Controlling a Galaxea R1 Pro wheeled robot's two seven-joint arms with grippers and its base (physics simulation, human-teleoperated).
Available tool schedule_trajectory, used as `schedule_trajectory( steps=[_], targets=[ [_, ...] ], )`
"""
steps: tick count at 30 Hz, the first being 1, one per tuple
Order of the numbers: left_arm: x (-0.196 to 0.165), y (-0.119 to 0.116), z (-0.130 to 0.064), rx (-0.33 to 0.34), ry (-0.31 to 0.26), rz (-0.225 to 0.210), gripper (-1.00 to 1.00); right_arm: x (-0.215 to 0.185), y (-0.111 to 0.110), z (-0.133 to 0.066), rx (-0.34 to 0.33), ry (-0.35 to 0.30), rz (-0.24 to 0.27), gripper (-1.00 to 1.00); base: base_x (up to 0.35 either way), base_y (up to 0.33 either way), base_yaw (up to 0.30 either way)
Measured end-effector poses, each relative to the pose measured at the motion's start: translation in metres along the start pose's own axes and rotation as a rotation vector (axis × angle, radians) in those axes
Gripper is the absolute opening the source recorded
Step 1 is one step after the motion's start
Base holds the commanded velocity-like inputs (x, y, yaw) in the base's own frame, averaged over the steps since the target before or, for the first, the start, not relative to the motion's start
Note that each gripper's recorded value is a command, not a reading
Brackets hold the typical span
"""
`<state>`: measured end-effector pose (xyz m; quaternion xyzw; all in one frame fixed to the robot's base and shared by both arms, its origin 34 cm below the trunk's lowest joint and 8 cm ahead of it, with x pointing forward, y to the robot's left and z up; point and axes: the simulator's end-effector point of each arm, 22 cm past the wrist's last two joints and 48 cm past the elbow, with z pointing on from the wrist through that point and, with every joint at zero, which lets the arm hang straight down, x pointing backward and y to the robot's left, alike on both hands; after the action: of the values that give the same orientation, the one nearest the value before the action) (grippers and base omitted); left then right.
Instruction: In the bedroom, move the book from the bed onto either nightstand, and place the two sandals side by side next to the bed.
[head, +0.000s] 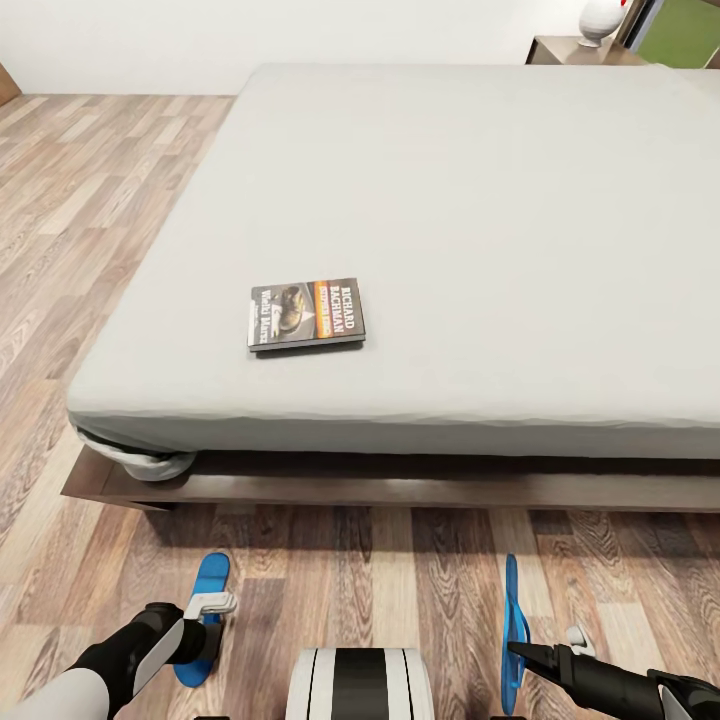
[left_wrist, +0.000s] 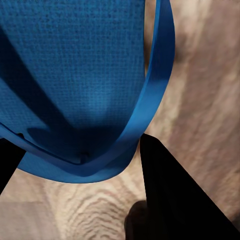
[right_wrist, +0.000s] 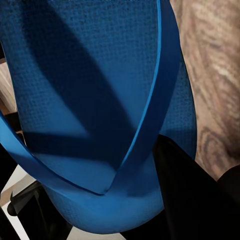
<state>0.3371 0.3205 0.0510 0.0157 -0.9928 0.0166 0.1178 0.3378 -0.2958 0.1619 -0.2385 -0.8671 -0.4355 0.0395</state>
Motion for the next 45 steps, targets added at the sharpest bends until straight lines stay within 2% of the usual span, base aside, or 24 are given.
schedule_trajectory(
  steps=[3,4,33,45],
  targets=[
    [0.0,-0.001,0.0,0.001,0.0,0.0,-1.0,0.0,0.0,0.0,0.0,0.0,0.0,-1.0,0.0,0.0,0.0],
    [0.0,-0.001,0.0,0.001,0.0,0.0,1.0,0.0,0.0,0.0,0.0,0.0,0.0,-1.0,0.0,0.0,0.0],
    [-0.001,0.0,-0.002,0.0,-0.004,0.001,1.0,-0.001,0.001,-0.001,-0.001,-0.002,-0.003,-1.0,0.0,0.0,0.0],
    [-0.018,-0.002,-0.02,0.003,-0.052,0.002,1.0,-0.011,0.019,-0.007,-0.02,-0.027,-0.041,-1.0,0.0,0.0,0.0]
  ],
)
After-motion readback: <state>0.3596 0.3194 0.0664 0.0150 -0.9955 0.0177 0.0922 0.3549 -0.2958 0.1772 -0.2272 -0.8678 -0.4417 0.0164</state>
